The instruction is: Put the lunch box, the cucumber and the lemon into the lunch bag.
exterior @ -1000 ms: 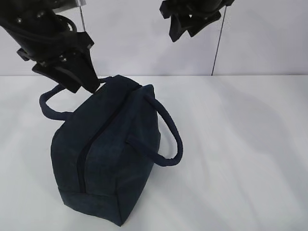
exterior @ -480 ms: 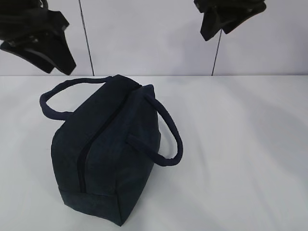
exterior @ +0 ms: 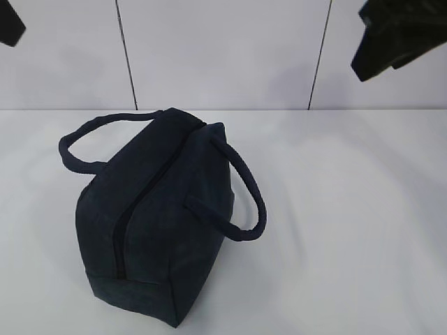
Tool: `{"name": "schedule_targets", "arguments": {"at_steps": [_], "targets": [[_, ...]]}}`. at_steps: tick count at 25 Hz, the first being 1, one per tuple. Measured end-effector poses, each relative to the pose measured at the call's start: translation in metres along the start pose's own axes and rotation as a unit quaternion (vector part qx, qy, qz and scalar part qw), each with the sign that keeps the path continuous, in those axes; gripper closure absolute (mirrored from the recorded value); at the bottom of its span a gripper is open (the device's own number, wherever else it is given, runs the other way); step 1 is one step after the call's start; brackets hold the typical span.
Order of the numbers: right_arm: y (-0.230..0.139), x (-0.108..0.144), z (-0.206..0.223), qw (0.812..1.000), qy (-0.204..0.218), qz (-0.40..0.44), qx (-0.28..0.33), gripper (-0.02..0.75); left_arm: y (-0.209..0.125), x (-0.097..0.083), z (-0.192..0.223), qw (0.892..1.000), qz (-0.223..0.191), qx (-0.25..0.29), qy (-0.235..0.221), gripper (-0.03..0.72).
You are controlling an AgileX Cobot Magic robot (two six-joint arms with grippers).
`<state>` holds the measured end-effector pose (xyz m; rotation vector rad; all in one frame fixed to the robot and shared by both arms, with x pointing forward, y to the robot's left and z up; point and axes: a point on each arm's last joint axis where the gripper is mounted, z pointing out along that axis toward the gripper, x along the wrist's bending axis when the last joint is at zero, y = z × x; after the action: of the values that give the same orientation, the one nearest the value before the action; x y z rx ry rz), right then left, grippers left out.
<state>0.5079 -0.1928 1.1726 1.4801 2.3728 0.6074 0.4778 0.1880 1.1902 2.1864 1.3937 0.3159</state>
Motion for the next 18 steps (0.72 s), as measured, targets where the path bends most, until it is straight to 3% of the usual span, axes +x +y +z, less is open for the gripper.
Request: {"name": "schedule_targets", "arguments": {"at_steps": [6, 12, 18], "targets": [[-0.043, 0.002, -0.027, 1.000, -0.016, -0.004, -0.010, 0.381, -0.027, 0.000, -0.035, 0.999, 0.007, -0.035, 0.019, 0.370], [-0.083, 0.003, -0.059, 0.998, -0.035, -0.009, -0.045, 0.381, -0.079, -0.003, -0.069, 0.997, 0.010, -0.069, 0.021, 0.371], [-0.125, 0.006, -0.084, 0.995, -0.045, -0.010, -0.084, 0.381, -0.132, -0.007, -0.113, 0.989, 0.016, -0.144, 0.021, 0.421]]}}
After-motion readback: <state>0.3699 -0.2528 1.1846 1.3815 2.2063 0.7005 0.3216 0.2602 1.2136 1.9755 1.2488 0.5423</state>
